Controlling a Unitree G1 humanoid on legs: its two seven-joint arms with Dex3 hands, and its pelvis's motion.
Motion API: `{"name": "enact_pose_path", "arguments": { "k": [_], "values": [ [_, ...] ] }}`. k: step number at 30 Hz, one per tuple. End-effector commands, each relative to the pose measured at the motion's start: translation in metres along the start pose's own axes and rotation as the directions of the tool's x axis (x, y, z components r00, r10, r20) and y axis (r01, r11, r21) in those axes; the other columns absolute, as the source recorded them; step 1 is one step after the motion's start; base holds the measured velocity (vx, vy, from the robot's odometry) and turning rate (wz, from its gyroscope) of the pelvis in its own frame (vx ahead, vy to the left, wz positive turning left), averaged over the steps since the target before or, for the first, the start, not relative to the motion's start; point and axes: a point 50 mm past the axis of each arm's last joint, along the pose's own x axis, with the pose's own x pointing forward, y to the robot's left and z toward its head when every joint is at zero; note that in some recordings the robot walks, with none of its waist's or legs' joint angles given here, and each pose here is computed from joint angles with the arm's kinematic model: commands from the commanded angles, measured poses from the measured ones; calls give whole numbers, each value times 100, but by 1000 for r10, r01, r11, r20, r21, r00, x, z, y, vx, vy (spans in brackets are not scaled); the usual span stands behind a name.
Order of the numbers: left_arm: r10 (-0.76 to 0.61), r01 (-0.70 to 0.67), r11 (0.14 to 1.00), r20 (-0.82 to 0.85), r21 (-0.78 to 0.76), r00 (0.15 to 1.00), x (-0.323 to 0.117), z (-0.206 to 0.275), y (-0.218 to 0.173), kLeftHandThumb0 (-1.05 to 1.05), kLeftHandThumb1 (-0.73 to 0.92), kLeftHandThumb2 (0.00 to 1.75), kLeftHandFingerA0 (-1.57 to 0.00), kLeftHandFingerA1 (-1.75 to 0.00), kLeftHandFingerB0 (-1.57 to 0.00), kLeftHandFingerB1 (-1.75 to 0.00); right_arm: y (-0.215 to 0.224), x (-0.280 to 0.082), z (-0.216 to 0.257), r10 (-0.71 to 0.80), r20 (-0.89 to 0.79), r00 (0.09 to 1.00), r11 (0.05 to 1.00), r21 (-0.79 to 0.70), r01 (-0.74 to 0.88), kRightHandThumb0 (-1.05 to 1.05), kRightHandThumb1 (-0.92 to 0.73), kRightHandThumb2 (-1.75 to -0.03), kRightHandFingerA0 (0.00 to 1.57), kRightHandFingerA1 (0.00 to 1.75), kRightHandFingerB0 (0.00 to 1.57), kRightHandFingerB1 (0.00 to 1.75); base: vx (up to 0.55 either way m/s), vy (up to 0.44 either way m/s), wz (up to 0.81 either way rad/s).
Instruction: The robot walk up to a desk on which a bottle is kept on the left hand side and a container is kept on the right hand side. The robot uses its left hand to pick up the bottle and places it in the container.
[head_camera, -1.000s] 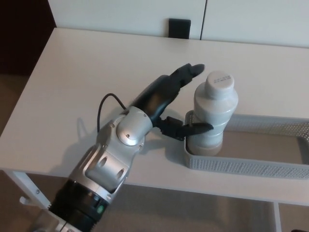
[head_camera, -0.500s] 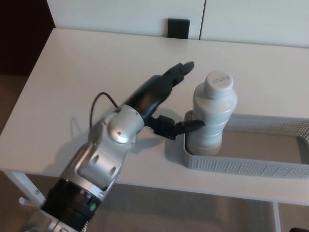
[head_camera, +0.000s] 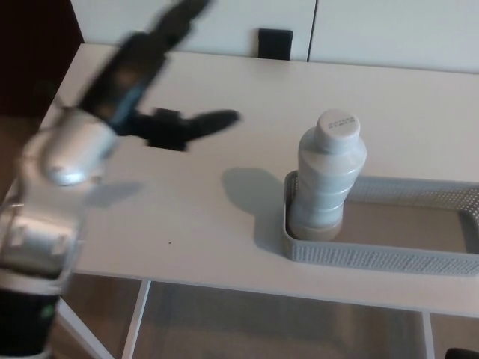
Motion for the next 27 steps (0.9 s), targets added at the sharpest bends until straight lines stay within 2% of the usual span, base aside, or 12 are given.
{"name": "enact_pose_path", "arguments": {
  "k": [1, 4, 5, 6, 7, 17, 18, 20, 21, 22, 25, 27],
  "values": [
    [305, -311, 943, -71, -120, 950, -176, -18, 157, -51, 32, 63, 0, 0, 0, 0, -21, -6, -3, -34, -15, 999, 999, 8, 34, -67, -50, -57, 67, 55, 67, 45, 0, 0, 0],
    [396, -441, 890, -284, -114, 873, -218, -60, 168, -44, 30, 63, 0, -5, 0, -10, -29, -6, -9, -75, -40, 996, 996, 41, 76, -63, -51, -57, 68, 47, 66, 41, 0, 0, 0],
    [406, -465, 877, -328, -123, 853, -228, -71, 169, 3, 53, 55, 0, 0, 0, 0, -31, -6, -10, -84, -43, 996, 995, 46, 86, -62, -54, -58, 65, 47, 59, 39, 0, 0, 0],
    [408, -475, 870, -347, -132, 844, -233, -76, 169, 3, 53, 55, 0, 0, 0, 0, -32, -6, -10, -88, -42, 995, 995, 48, 90, -62, -54, -58, 65, 47, 59, 39, 0, 0, 0],
    [433, -548, 824, -466, -142, 772, -258, -103, 168, -41, 41, 56, -3, -33, -7, -33, -36, -4, -13, -111, -48, 993, 990, 78, 115, -64, -45, -56, 73, 46, 62, 40, 0, 0, 0],
    [306, -701, 707, -935, 95, 182, -420, -199, 65, -41, 52, 56, 0, -48, -5, -33, -45, -2, -18, -154, -58, 986, 973, 167, 162, -66, -35, -76, 63, 55, 49, 47, 0, 0, 0],
    [254, -696, 711, -960, 103, 117, -432, -203, 48, -28, 44, 94, -3, -54, 0, -51, -45, -2, -16, -156, -53, 986, 973, 164, 162, -68, -34, -76, 62, 56, 48, 47, 0, 0, 0],
    [222, -694, 713, -972, 104, 82, -437, -205, 38, -28, 44, 94, -3, -54, 0, -51, -45, -3, -15, -156, -49, 987, 974, 162, 162, -68, -34, -76, 62, 56, 48, 47, 0, 0, 3],
    [183, -713, 694, -982, 96, 46, -442, -208, 28, -38, 51, 55, -15, -54, -13, -33, -44, -2, -14, -155, -43, 987, 974, 162, 160, -67, -35, -76, 64, 57, 49, 47, 0, 0, 0],
    [133, -746, 662, -991, 74, 19, -447, -211, 13, -39, 51, 62, -37, -61, -10, -36, -44, -1, -14, -157, -42, 987, 972, 168, 162, -66, -34, -75, 66, 56, 50, 47, 0, 0, 0],
    [51, -798, 602, -999, 25, 7, -452, -213, -9, -29, 53, 56, -24, -60, -9, -33, -45, 1, -16, -163, -45, 986, 969, 181, 169, -66, -34, -74, 66, 55, 50, 47, 0, 0, -1],
    [-35, -711, 702, -999, -37, 18, -448, -216, -25, -36, 63, 59, -22, -58, -12, -38, -46, 2, -16, -166, -45, 985, 968, 182, 172, -66, -34, -74, 66, 55, 49, 47, 0, 0, 0]
  ]
}}
